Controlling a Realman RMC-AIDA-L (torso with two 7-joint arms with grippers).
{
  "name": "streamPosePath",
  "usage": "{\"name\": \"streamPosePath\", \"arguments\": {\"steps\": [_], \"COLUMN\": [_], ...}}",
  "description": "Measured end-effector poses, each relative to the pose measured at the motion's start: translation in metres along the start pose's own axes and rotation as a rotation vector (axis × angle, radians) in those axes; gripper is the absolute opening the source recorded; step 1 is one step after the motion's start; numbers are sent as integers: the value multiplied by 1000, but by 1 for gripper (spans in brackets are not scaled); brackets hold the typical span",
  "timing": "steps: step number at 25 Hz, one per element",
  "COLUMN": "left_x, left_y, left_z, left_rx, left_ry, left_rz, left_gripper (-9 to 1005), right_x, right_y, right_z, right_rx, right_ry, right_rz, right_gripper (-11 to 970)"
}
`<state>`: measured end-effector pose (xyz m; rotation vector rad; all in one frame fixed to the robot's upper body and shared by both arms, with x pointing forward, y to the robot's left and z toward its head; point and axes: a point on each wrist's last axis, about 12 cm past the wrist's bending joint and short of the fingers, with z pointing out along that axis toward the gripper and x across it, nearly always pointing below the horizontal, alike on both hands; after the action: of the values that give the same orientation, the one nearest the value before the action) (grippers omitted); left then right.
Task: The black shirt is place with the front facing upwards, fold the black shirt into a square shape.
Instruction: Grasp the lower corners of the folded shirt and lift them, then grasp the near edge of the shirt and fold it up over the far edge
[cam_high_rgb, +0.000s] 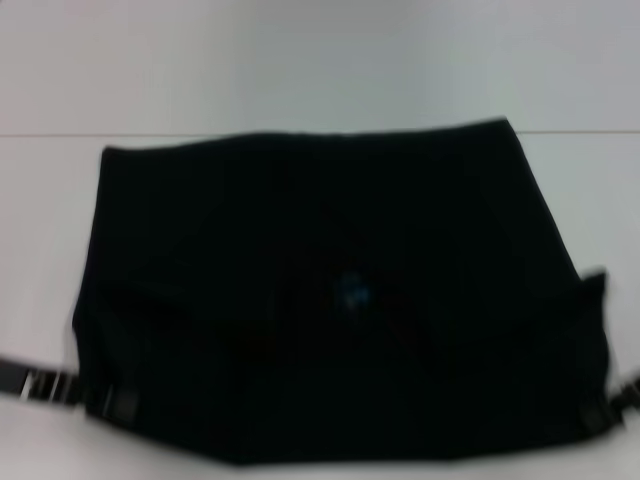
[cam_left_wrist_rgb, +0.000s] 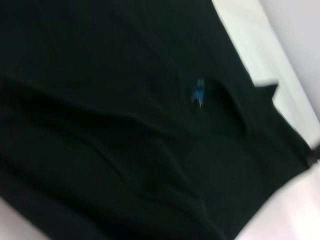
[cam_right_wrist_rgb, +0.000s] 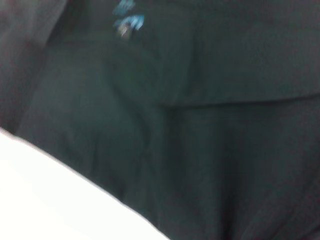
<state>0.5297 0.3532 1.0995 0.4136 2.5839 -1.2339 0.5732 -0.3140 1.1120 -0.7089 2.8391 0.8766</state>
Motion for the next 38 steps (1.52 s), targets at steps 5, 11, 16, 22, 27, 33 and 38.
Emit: {"name": "streamPosePath", "arguments": {"steps": [5, 11, 16, 22, 27, 33, 38], "left_x": [25, 31, -5, -55, -70, -73, -78], "left_y": [-7, -11, -13, -1, 18, 27, 32], "left_z": [-2, 11, 0, -23, -13, 20, 40], "left_rx": [52, 86, 86, 6, -55, -154, -258], "left_ry": [244, 330, 100, -356, -626, -741, -808], "left_rz": [-33, -24, -10, -99, -184, -169, -149], "left_gripper": [26, 27, 27, 26, 26, 27, 27], "right_x": [35, 40, 24, -2, -22, -52, -68], "right_y": [12, 15, 9, -18, -33, -31, -26], "right_z": [16, 28, 7, -23, -12, 18, 29], "right_rx": [-119, -152, -193, -158, -101, 61, 153], "right_ry": [221, 205, -59, -495, -760, -865, -917], "right_rz": [-160, -185, -132, 114, 256, 255, 225], "right_gripper": [49, 50, 50, 50, 49, 49, 50]}}
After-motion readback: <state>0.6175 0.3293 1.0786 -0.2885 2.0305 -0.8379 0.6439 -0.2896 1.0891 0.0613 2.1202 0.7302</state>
